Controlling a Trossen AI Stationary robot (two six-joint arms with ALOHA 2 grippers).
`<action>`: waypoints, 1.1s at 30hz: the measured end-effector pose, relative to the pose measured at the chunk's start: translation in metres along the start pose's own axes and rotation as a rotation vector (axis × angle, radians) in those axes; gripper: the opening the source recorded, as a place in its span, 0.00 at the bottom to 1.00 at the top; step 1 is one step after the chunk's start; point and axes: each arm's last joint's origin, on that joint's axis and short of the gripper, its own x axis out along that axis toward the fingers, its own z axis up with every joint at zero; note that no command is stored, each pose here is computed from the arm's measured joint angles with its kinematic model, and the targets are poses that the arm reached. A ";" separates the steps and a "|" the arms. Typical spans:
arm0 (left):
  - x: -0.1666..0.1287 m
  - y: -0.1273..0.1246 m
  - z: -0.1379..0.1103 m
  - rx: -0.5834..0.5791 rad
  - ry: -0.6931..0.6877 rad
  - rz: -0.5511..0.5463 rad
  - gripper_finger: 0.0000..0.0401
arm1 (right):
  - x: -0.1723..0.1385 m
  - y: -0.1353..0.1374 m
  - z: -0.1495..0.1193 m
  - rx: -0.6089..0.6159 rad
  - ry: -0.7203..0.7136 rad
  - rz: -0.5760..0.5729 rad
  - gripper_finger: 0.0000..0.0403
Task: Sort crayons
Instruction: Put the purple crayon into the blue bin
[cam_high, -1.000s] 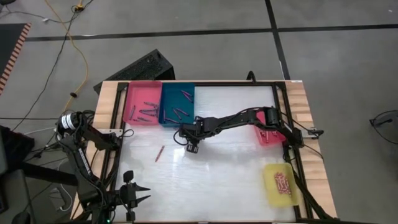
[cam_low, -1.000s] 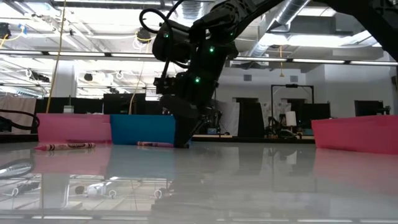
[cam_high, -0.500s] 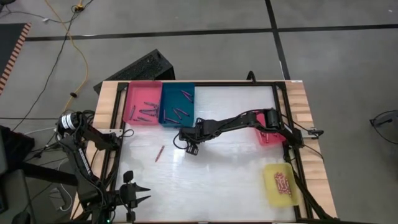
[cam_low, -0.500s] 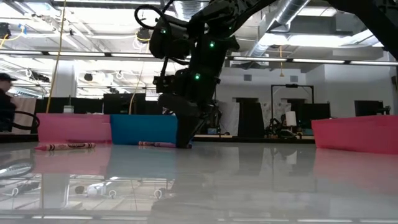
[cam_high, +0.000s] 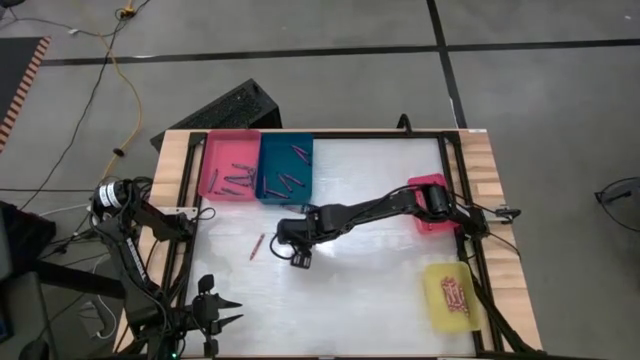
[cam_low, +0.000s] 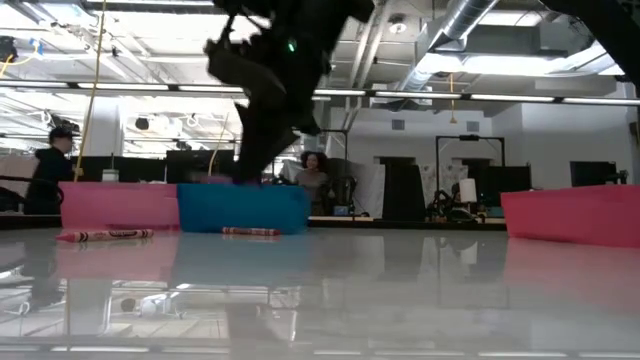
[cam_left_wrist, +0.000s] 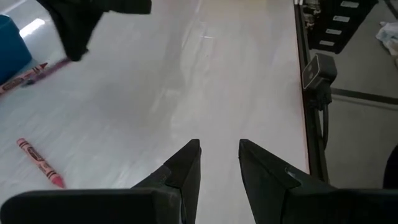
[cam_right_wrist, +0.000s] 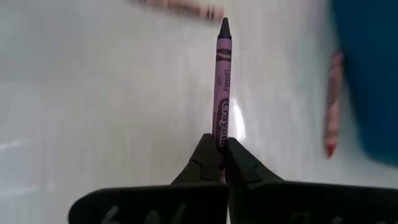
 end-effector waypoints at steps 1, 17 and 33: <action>0.000 0.000 0.000 -0.002 -0.005 -0.001 0.25 | -0.004 0.000 0.004 -0.003 -0.022 -0.012 0.01; 0.000 -0.001 0.001 0.005 -0.022 -0.002 0.25 | -0.016 -0.071 0.045 0.233 -0.275 -0.363 0.02; 0.000 0.000 0.002 0.028 -0.059 0.015 0.25 | 0.032 -0.158 0.043 0.551 -0.281 -0.413 0.02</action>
